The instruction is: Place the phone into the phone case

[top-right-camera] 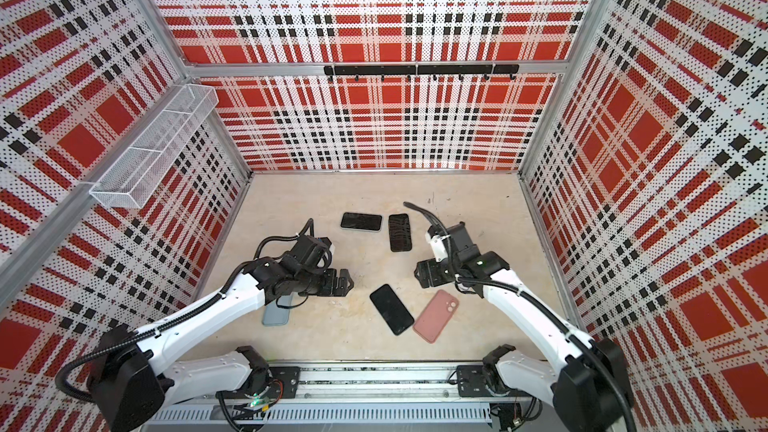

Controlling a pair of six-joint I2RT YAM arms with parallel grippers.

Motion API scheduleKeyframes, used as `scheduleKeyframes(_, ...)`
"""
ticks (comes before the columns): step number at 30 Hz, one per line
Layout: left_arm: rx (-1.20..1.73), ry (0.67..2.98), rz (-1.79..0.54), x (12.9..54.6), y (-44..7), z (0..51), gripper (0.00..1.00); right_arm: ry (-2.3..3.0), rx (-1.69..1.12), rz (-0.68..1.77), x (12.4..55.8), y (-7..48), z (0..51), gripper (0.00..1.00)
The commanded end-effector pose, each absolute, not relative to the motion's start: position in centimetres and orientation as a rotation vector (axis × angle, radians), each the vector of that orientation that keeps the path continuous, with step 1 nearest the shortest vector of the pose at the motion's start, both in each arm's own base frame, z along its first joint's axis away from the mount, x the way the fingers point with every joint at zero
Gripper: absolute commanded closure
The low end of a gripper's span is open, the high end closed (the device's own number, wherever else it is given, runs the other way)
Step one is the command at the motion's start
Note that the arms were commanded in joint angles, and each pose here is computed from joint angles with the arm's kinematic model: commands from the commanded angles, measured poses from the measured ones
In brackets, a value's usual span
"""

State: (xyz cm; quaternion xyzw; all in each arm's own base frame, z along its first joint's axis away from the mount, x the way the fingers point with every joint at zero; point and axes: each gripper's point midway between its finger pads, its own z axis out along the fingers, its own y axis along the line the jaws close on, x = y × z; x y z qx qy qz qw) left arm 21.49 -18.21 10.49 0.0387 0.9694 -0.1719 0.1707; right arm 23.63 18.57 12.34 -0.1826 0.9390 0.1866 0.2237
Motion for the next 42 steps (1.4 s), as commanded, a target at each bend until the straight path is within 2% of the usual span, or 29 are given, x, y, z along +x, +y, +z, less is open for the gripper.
scheduleKeyframes(1, -0.037, 2.741, -0.383, 20.7, -15.6, 10.0, 0.01, 2.578, -0.542, 0.559, 22.8, 21.6, 11.4, 0.12)
scheduleKeyframes(9, -0.159, 2.614, -0.49, 19.3, -13.9, 11.3, 0.0, 2.706, -0.684, 0.425, 20.1, 25.8, 6.7, 0.02)
scheduleKeyframes(16, -0.202, 2.608, -0.553, 18.9, -13.2, 11.2, 0.01, 2.755, -0.727, 0.363, 19.9, 27.6, 4.4, 0.01)
scheduleKeyframes(26, -0.217, 2.589, -0.573, 18.8, -12.8, 11.5, 0.01, 2.795, -0.797, 0.296, 18.4, 28.5, 3.0, 0.07)
scheduleKeyframes(36, -0.208, 2.623, -0.59, 18.8, -13.3, 11.0, 0.01, 2.836, -0.746, 0.256, 16.6, 27.2, 2.0, 0.07)
scheduleKeyframes(42, -0.22, 2.639, -0.613, 19.1, -13.6, 10.6, 0.01, 2.846, -0.771, 0.237, 15.7, 26.8, 1.2, 0.13)
